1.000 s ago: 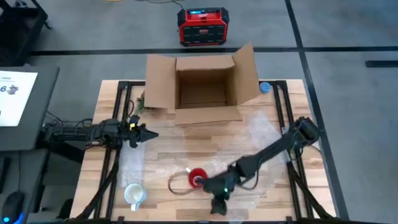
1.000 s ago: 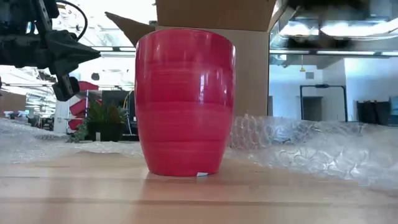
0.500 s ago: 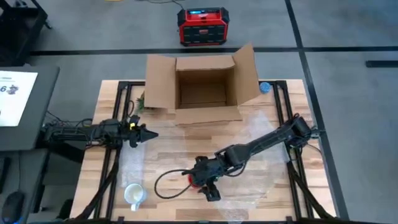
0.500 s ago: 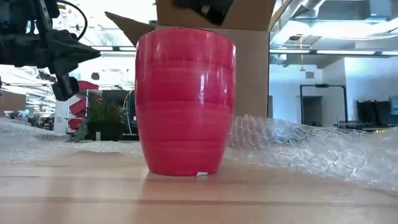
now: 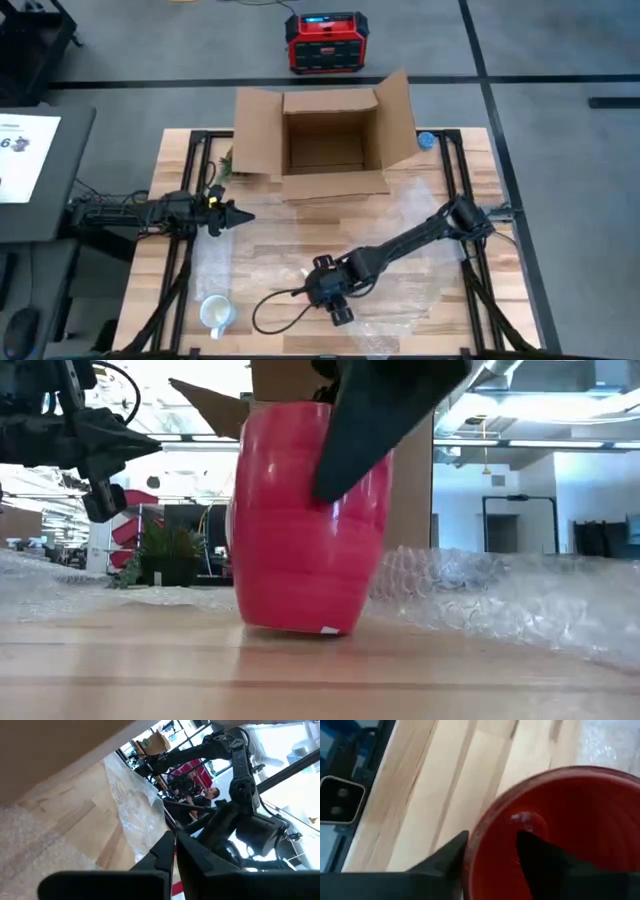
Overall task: Wrap mug
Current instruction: Wrap the red mug with bubble wrap
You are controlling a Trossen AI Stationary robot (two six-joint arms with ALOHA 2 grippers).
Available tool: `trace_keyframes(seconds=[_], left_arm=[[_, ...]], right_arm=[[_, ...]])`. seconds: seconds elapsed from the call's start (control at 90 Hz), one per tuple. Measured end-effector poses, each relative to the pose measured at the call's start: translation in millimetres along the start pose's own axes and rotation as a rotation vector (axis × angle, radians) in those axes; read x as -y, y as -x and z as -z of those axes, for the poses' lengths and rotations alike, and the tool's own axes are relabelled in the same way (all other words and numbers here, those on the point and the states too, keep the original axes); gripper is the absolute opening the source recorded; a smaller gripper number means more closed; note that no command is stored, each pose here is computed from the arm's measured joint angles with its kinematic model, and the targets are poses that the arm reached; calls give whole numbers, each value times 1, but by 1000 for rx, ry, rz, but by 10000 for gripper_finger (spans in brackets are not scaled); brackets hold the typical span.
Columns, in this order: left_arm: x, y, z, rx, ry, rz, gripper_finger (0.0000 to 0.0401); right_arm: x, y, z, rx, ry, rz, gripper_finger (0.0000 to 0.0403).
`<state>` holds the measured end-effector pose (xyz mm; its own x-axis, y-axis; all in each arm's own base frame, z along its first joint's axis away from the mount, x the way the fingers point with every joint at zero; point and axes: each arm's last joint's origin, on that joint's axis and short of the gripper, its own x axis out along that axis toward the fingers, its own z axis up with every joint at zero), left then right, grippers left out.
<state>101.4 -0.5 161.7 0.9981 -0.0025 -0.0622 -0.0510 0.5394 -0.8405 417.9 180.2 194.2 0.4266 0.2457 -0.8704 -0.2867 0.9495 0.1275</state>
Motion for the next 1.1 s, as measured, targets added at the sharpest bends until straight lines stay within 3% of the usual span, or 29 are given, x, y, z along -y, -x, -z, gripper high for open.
trace_keyframes(seconds=[0.144, 0.267, 0.433, 0.622, 0.744, 0.878, 1.1], left_arm=[[0, 0, 0, 0, 61, 0, 0], [0, 0, 0, -4, 44, 3, 0], [5, 1, -2, -10, 15, 13, 0], [12, 3, -5, -13, -18, 41, 0], [10, 3, -5, -22, -18, 22, 0], [7, 3, -3, -34, -17, -16, 0], [7, 3, -3, -37, 14, -23, 0]], right_arm=[[9, 5, -5, 29, -144, 4, 18], [16, 35, -20, 76, -236, 66, 12], [14, 113, -38, 104, -351, 75, 6], [-1, 151, -14, -72, -543, 106, 3], [-14, 147, 14, -288, -606, 202, 2], [-26, 114, 38, -405, -641, 206, 2], [-27, 63, 71, -450, -658, 172, 2]])
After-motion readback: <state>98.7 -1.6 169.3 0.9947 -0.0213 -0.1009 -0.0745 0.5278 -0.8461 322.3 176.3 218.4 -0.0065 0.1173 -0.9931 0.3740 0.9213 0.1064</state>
